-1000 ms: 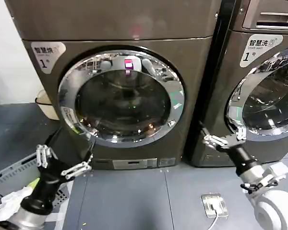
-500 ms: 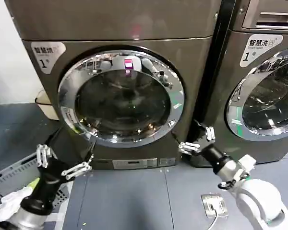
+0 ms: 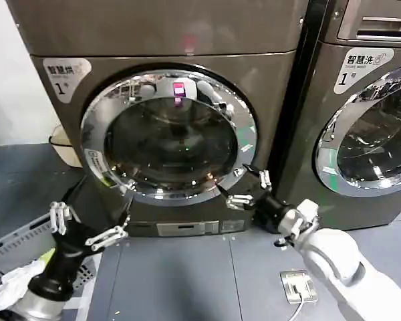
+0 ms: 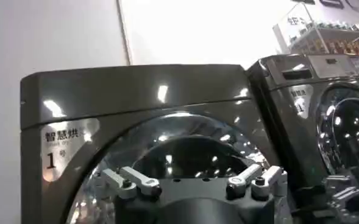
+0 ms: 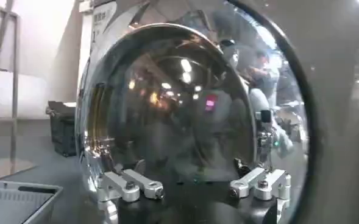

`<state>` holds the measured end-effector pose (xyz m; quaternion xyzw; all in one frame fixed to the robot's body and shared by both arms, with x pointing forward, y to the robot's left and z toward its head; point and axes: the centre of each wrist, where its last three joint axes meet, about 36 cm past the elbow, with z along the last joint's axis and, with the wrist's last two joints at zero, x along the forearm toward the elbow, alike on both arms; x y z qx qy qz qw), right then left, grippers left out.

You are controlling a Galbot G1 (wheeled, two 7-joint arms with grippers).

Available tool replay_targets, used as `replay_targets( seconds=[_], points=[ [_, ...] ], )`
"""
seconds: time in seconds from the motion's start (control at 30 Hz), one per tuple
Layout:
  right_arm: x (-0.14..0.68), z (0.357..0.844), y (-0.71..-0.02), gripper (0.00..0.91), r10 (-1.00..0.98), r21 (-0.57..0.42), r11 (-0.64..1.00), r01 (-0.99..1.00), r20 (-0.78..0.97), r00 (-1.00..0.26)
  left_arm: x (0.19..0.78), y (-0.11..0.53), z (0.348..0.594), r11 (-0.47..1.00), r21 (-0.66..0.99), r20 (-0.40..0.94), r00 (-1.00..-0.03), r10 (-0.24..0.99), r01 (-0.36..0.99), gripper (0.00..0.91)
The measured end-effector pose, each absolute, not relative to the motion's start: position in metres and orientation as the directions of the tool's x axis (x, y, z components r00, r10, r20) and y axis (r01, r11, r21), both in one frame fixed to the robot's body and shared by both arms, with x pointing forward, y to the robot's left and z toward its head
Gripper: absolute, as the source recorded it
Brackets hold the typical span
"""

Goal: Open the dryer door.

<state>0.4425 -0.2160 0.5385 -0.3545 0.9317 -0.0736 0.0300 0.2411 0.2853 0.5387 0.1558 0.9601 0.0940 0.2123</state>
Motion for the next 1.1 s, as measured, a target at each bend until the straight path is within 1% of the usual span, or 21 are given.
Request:
replay_targets(
  seconds=[0.23, 0.37, 1.1],
  points=[
    [0.453, 0.542, -0.195, 0.907, -0.679, -0.123, 0.729, -0.673, -0.005, -0.734, 0.24, 0.284, 0.538, 0.936, 0.243, -0.379, -0.864, 0.332, 0.253, 0.907],
    [0.461, 0.545, -0.182, 0.907, -0.694, -0.118, 0.715, -0.689, -0.006, -0.72, 0.24, 0.284, 0.538, 0.936, 0.246, -0.378, -0.864, 0.333, 0.253, 0.907],
    [0.502, 0.547, -0.117, 0.907, -0.762, -0.126, 0.639, -0.759, 0.032, -0.647, 0.235, 0.284, 0.539, 0.934, 0.251, -0.377, -0.863, 0.336, 0.254, 0.907]
  ],
)
